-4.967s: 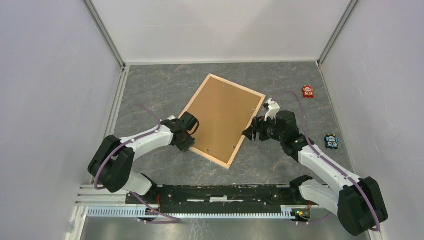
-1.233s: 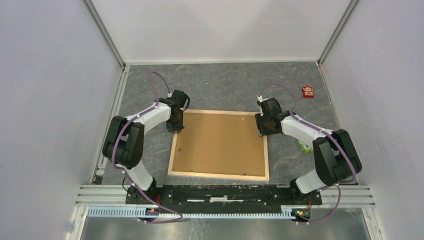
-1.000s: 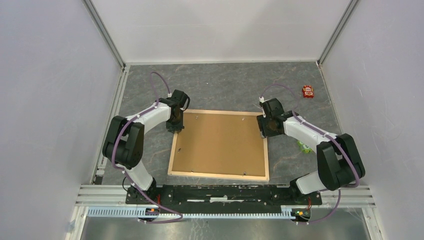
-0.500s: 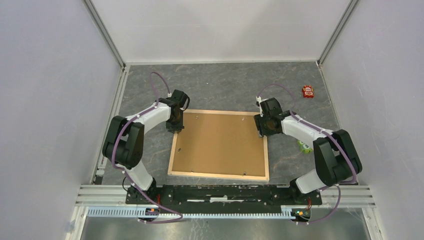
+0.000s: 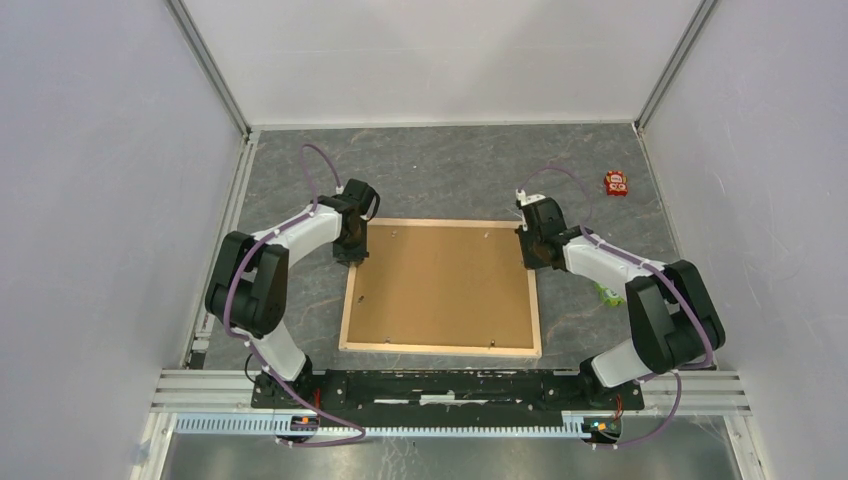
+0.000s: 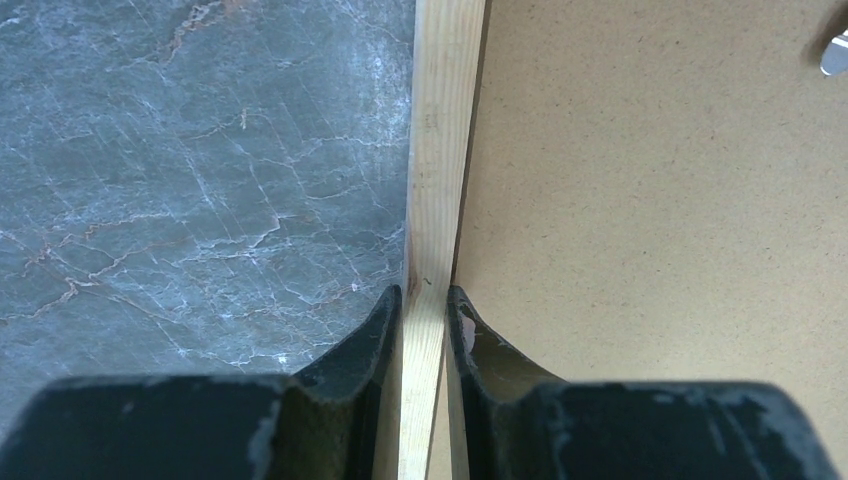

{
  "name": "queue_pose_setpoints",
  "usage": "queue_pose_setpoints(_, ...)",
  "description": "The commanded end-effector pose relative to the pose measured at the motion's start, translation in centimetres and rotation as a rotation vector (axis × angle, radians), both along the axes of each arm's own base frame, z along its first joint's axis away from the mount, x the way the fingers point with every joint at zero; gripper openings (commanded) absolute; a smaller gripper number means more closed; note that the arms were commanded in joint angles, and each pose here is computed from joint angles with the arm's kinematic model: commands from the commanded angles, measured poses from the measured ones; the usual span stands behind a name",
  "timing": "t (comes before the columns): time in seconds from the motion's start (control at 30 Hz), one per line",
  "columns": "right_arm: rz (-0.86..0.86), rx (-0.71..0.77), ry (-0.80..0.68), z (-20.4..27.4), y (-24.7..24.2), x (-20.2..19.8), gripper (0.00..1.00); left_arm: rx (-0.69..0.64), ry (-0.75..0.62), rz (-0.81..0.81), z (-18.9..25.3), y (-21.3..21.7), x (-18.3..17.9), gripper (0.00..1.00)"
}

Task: Put the photo into the frame
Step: Install the photo frame at the center of the board, then adjust the photo frame at the center of the board.

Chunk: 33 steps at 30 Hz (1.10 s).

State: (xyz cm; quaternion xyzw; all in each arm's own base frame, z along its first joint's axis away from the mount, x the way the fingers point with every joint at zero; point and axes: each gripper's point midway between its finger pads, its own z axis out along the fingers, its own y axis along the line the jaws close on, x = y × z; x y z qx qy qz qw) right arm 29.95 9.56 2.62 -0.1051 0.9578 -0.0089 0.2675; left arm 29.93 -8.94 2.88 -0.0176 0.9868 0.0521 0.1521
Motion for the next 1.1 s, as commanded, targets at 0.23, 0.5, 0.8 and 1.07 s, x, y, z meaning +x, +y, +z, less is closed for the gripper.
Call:
queue_pose_setpoints(0.23, 0.057, 0.077, -0.037, 0.1, 1.3, 0.1, 0.47, -0.055, -0.054, 0.157, 0.8, -0.5, 5.8, 0.02)
queue_pose_setpoints(0.5, 0.049, 0.385, -0.011, -0.7, 5.7, -2.2, 0.72, -0.019, -0.151, 0.113, 0.9, -1.9, 15.5, 0.02)
queue_pose_setpoints(0.8, 0.055, 0.493, -0.104, 1.8, 7.0, -3.2, 0.79, 0.058, -0.26, 0.229, 10.4, -0.5, 18.4, 0.64)
queue_pose_setpoints(1.07, 0.042, 0.2, -0.272, 6.8, 2.6, 2.5, 0.92, -0.296, -0.235, 0.308, 13.3, -2.7, 5.8, 0.92)
